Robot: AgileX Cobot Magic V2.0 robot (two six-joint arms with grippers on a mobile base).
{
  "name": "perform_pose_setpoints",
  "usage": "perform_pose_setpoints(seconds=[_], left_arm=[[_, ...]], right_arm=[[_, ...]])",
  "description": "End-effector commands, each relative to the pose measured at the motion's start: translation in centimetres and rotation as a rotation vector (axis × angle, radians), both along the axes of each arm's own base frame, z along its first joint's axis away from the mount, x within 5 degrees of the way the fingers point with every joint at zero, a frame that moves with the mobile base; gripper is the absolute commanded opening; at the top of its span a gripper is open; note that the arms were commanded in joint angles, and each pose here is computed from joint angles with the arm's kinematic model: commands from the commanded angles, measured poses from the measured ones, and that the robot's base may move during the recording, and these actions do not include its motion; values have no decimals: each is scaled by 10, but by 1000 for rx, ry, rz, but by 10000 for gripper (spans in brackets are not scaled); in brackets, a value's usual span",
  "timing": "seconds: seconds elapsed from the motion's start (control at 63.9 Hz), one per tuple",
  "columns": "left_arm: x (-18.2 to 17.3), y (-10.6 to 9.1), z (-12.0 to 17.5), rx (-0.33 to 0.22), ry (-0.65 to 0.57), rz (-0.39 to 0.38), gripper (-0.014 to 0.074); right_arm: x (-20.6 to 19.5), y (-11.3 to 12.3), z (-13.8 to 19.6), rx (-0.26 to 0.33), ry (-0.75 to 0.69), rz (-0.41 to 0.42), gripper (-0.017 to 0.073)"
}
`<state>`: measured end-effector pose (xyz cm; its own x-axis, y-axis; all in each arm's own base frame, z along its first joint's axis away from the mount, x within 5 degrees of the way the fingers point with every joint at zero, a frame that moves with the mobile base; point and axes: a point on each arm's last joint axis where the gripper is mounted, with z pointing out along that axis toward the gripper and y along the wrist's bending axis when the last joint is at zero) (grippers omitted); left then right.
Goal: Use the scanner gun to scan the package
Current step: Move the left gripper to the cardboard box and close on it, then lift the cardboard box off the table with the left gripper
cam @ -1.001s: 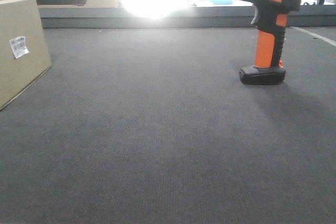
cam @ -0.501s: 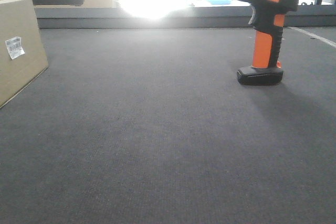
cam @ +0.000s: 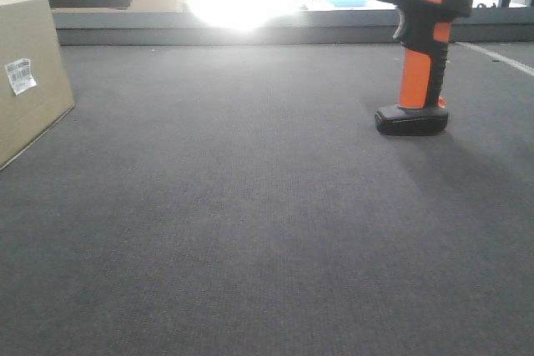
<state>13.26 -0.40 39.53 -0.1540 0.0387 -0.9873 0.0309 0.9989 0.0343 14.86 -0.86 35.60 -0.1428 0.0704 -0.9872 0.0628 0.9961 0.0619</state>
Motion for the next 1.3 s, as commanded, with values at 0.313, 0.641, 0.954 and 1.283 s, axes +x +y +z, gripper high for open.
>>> perform_pose_setpoints(seconds=[0.313, 0.641, 0.954, 1.283], left_arm=[[74, -2, 31, 13, 431, 14, 582], [184, 16, 13, 6, 807, 88, 582], [242, 18, -36, 32, 933, 83, 582], [268, 21, -68, 26, 955, 83, 582]], right_arm=[[12, 31, -2, 7, 0, 196, 568], [15, 38, -4, 6, 17, 236, 568], [15, 38, -4, 6, 17, 236, 568], [15, 38, -4, 6, 17, 236, 568]])
